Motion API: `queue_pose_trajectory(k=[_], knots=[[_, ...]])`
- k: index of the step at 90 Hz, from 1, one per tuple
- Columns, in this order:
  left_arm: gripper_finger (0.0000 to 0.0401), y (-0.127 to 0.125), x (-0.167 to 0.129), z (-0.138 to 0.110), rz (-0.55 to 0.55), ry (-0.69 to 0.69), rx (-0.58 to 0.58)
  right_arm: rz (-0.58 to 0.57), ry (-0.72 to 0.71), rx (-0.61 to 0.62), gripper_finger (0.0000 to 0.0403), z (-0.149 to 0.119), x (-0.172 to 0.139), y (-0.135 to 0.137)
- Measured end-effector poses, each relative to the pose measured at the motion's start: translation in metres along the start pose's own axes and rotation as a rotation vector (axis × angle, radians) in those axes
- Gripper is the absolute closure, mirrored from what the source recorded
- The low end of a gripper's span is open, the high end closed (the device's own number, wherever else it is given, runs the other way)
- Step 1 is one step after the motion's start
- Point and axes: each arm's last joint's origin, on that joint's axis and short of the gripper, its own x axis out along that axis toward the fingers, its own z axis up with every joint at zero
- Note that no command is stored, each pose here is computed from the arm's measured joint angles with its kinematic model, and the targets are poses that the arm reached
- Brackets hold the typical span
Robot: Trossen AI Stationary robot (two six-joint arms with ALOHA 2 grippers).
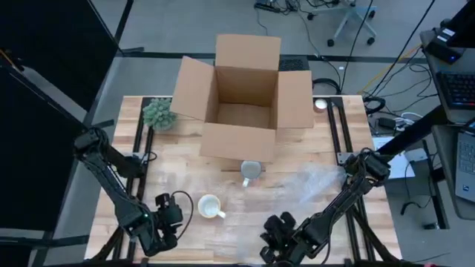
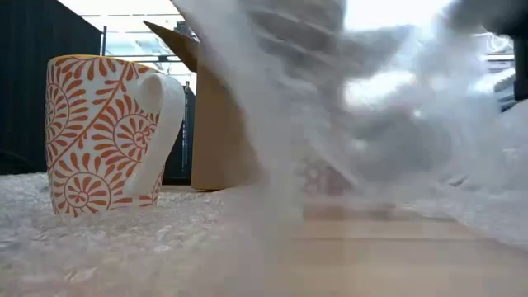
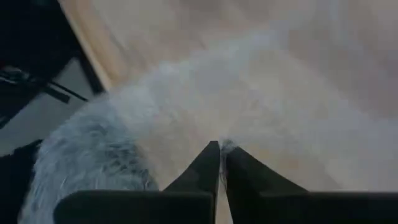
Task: Wrap mug
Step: Wrap the orange mug with bubble wrap
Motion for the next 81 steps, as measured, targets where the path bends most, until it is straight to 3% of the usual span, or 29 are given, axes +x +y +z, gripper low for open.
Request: queue_pose_trajectory(k=[22, 42, 60, 81], knots=[[0.0257, 0.000, 0.000, 0.000, 0.001, 0.001, 0.002, 0.020, -0.181, -0.200, 0.0402, 0.067, -0.002, 0.020], [0.0257, 0.001, -0.011, 0.005, -0.020, -0.008, -0.007, 0.109, -0.308, -0.349, 0.0402, 0.116, 0.014, 0.024], [0.0257, 0.005, -0.034, 0.014, -0.030, -0.027, -0.011, 0.133, -0.326, -0.414, 0.0403, 0.141, 0.043, 0.016], [0.0257, 0.021, -0.071, 0.026, -0.008, -0.080, 0.054, 0.158, -0.299, -0.434, 0.0403, 0.149, 0.092, 0.002]])
